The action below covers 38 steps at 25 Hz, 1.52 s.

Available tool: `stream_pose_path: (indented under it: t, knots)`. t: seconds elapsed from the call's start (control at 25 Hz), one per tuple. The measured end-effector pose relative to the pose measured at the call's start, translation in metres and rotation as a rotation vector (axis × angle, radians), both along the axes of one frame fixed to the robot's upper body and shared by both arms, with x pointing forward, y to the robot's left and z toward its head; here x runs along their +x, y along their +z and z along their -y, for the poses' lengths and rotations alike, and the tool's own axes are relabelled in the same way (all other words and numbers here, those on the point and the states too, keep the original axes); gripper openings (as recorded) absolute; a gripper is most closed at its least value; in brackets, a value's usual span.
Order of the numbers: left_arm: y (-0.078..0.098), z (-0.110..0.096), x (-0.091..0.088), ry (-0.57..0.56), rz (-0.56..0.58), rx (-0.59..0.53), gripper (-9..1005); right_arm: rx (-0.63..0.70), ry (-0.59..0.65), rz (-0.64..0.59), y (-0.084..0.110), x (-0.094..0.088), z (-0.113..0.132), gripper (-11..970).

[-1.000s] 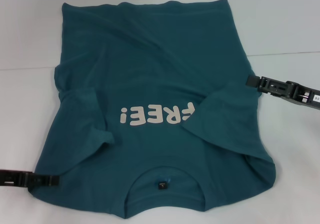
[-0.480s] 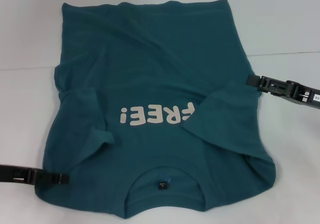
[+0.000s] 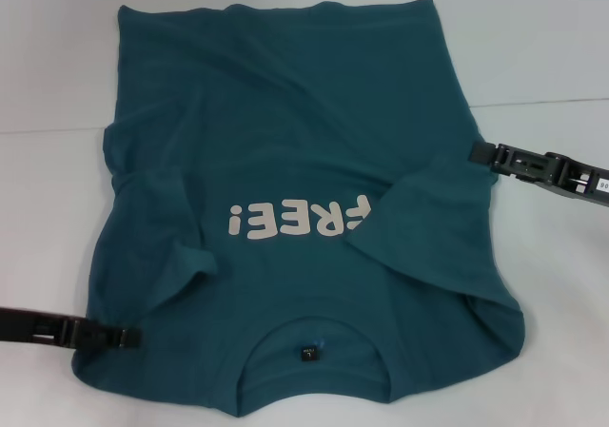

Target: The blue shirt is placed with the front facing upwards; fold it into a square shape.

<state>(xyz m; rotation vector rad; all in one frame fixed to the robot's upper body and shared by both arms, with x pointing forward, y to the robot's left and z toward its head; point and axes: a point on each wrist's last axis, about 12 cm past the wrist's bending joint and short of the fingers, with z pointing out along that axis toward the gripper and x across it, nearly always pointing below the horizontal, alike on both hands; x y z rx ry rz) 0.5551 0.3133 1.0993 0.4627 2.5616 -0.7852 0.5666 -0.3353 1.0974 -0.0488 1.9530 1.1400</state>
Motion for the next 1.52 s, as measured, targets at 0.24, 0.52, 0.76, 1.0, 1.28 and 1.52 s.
stream_pose_path:
  t: [0.24, 0.52, 0.76, 1.0, 1.28, 1.52]
  knots:
    - [-0.002, -0.01, -0.003, 0.03, 0.0, 0.017, 873, 0.0, 0.003, 0.0, 0.0, 0.0, 0.0, 924]
    - [-0.006, -0.015, -0.007, 0.033, -0.021, 0.043, 873, 0.001, 0.005, 0.0, 0.0, -0.001, 0.0, 924]
    - [-0.006, -0.016, -0.009, 0.028, -0.026, 0.048, 873, 0.002, 0.006, -0.001, 0.0, -0.001, 0.0, 925]
    - [-0.006, -0.008, -0.006, 0.004, -0.022, 0.037, 873, 0.003, 0.005, -0.002, 0.0, -0.002, 0.0, 925]
    - [-0.002, 0.0, 0.0, -0.018, -0.006, 0.031, 872, 0.003, 0.007, -0.001, 0.0, -0.001, 0.0, 924]
    - [0.001, -0.009, 0.001, 0.011, 0.003, 0.042, 872, 0.002, 0.006, 0.0, 0.0, -0.001, 0.0, 924]
